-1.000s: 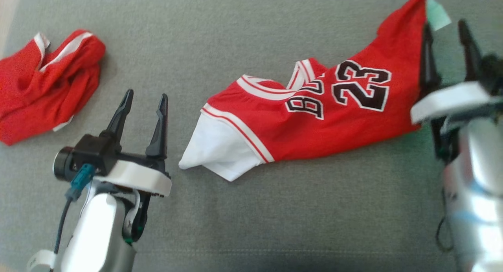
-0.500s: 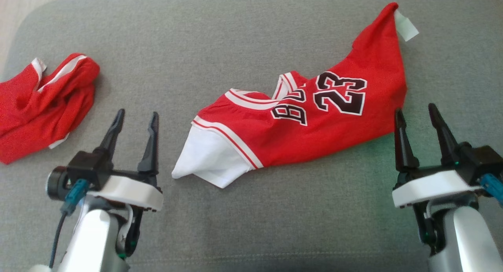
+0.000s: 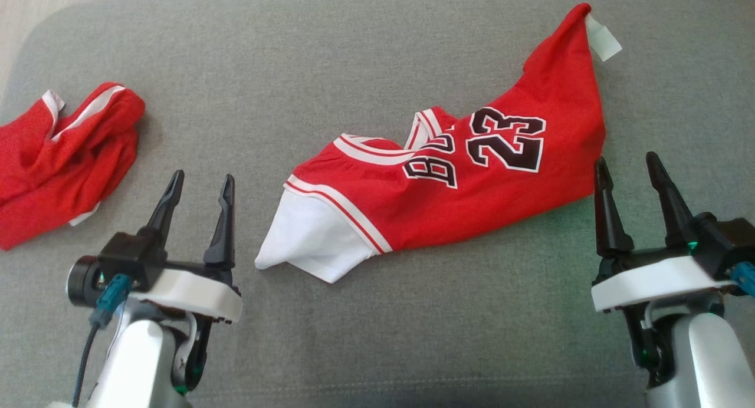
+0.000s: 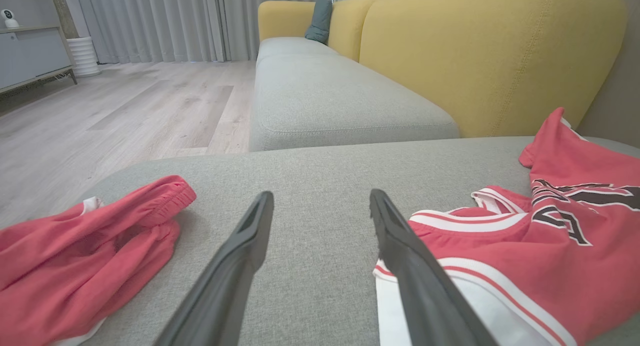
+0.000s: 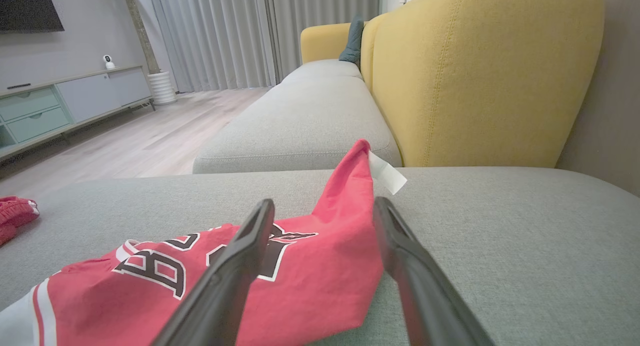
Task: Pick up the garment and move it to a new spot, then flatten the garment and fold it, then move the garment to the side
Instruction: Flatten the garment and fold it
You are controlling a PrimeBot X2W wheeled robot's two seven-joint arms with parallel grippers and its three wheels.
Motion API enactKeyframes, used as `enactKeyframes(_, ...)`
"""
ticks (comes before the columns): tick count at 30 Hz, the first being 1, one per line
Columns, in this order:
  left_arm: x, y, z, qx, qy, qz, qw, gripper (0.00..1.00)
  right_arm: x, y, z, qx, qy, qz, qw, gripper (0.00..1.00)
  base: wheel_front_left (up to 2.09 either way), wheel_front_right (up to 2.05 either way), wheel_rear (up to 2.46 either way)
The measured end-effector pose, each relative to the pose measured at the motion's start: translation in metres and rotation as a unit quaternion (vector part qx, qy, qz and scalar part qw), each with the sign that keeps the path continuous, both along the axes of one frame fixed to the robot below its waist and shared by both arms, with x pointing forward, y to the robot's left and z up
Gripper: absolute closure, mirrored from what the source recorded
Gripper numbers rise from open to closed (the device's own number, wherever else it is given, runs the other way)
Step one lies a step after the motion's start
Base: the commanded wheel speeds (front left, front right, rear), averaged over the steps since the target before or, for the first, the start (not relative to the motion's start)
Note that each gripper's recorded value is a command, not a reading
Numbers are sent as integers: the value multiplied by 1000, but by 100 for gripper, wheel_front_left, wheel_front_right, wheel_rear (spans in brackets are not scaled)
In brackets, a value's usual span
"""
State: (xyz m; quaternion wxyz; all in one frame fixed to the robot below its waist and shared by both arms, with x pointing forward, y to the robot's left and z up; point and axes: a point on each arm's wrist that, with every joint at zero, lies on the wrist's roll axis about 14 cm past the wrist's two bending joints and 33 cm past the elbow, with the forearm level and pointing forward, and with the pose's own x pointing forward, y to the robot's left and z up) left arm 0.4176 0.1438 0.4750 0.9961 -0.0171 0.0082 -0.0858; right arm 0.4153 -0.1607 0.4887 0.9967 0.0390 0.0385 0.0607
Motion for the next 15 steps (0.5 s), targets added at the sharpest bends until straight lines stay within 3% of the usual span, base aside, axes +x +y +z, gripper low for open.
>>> enactKeyframes(9, 0, -7, 0, 3, 0, -14, 1000, 0, 0, 0, 0, 2, 0, 0, 1000, 0, 0, 0, 0)
enactKeyframes(15, 12, -48, 5, 3, 1, -94, 996, 0, 1, 2, -6, 5, 9, 3, 1000, 0, 0, 0, 0)
